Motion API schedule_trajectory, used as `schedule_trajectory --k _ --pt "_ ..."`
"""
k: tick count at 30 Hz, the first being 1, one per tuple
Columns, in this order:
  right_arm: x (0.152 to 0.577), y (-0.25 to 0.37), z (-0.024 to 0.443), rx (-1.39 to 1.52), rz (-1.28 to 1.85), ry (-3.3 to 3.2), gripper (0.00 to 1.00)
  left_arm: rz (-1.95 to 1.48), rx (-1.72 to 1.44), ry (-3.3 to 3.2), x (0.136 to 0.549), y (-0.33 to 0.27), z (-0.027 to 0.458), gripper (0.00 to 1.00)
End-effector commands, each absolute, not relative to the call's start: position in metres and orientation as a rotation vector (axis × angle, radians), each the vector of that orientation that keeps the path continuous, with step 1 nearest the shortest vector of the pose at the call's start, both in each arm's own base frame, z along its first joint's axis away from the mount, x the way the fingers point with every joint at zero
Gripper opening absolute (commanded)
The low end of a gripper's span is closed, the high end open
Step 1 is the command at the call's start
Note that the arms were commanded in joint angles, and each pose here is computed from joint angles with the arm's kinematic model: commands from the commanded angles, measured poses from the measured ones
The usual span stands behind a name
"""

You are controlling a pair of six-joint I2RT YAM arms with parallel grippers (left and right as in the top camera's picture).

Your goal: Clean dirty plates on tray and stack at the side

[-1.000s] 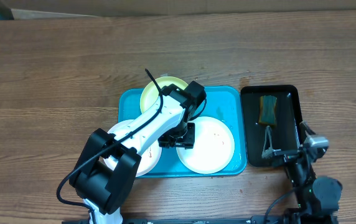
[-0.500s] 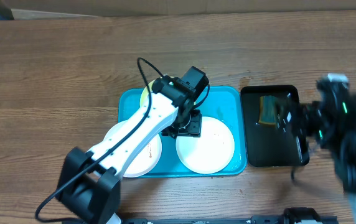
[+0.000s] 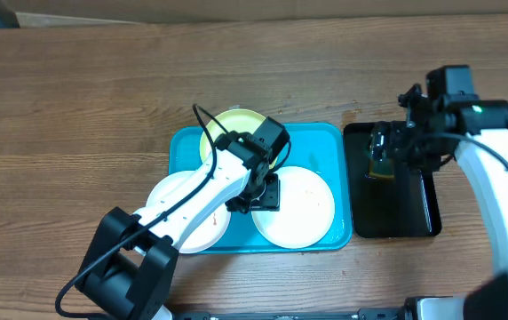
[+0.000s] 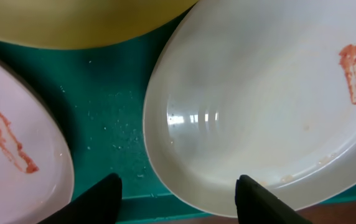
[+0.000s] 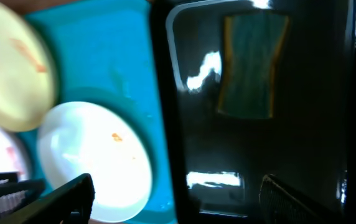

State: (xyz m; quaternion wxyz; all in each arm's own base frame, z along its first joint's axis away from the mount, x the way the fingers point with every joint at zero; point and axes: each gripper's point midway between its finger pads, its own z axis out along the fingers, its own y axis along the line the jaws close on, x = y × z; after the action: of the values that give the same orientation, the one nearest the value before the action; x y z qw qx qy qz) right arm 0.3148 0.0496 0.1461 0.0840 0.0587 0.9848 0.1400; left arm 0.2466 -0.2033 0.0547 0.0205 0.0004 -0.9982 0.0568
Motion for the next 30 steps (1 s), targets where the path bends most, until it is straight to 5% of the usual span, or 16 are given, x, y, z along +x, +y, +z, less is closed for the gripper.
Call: schedule_trajectory --k 1,13,30 --pt "0.326 0.031 0.132 0.232 0.261 2.97 0.91 0.182 0.102 -3.09 0.243 -0.202 0.047 0.54" --pt "0.338 0.026 0.092 0.282 0.215 3.014 0.84 0.119 0.254 -3.075 0.234 -0.19 0.027 0.46" --pt "0.34 0.011 0.045 0.326 0.096 2.95 0.89 0.155 0.251 -3.095 0.238 -0.194 0.022 0.27"
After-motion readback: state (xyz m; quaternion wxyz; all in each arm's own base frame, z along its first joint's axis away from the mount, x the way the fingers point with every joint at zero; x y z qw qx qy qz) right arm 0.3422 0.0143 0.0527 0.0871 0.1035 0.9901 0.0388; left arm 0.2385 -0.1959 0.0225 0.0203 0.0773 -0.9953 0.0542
